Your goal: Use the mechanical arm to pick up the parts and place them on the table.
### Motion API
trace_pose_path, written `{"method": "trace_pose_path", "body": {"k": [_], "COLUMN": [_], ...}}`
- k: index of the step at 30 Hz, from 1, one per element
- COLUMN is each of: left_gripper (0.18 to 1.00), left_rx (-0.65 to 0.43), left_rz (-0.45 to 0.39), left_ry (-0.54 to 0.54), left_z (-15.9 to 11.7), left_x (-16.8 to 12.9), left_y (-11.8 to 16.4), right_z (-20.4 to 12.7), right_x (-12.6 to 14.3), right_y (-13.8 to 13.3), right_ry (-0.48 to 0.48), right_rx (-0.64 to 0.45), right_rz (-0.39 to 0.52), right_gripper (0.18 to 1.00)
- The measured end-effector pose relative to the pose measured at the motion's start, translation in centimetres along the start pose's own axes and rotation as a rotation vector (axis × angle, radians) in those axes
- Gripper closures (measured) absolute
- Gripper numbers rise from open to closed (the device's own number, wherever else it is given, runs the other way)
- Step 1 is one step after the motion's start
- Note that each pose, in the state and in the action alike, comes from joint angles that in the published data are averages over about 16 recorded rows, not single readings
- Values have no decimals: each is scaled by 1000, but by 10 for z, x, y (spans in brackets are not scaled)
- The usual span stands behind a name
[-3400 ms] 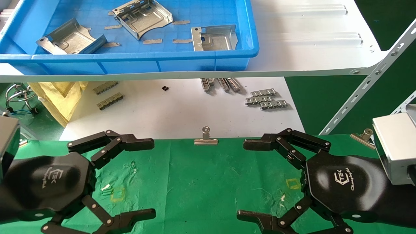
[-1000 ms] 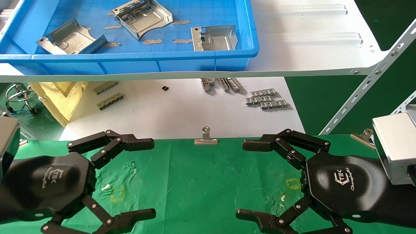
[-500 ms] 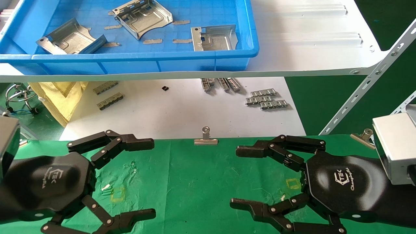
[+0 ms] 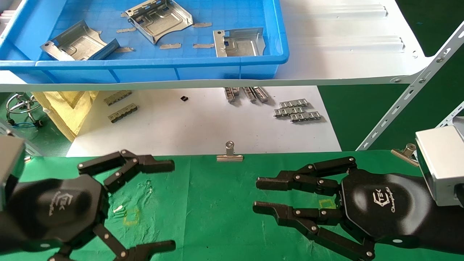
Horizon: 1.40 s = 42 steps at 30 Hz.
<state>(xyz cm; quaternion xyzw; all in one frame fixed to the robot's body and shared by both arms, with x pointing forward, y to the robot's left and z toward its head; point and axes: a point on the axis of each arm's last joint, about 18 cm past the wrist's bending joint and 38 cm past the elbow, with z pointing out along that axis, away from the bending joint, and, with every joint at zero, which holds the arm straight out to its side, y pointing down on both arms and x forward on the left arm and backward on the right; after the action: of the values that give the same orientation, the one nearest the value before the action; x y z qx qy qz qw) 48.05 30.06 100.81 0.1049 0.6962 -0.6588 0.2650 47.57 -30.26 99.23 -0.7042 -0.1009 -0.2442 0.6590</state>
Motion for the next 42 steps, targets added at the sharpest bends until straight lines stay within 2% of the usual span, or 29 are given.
{"method": "trace_pose_path", "body": {"k": [4, 8, 13, 18, 25, 31, 42], "left_gripper": [184, 184, 184, 184, 184, 187, 232], "left_rx": [6, 11, 4, -34, -147, -242, -345], "left_rz": [28, 65, 109, 107, 75, 41, 58], "left_ry": [-40, -109, -241, -418, -640, -744, -786], "left_z": [3, 9, 22, 39, 57, 65, 69], "left_x": [-20, -54, -117, -187, -255, -279, -287], "left_y": [-13, -33, -63, -88, -98, -89, -84], "right_z": [0, 0, 0, 0, 0, 0, 0], "right_x": [0, 0, 0, 0, 0, 0, 0], "right_y": [0, 0, 0, 0, 0, 0, 0], "right_ry": [0, 0, 0, 0, 0, 0, 0], "right_rx": [0, 0, 0, 0, 0, 0, 0], "right_rz": [0, 0, 0, 0, 0, 0, 0], "right_gripper": [810, 873, 936, 970, 986, 987, 987]}}
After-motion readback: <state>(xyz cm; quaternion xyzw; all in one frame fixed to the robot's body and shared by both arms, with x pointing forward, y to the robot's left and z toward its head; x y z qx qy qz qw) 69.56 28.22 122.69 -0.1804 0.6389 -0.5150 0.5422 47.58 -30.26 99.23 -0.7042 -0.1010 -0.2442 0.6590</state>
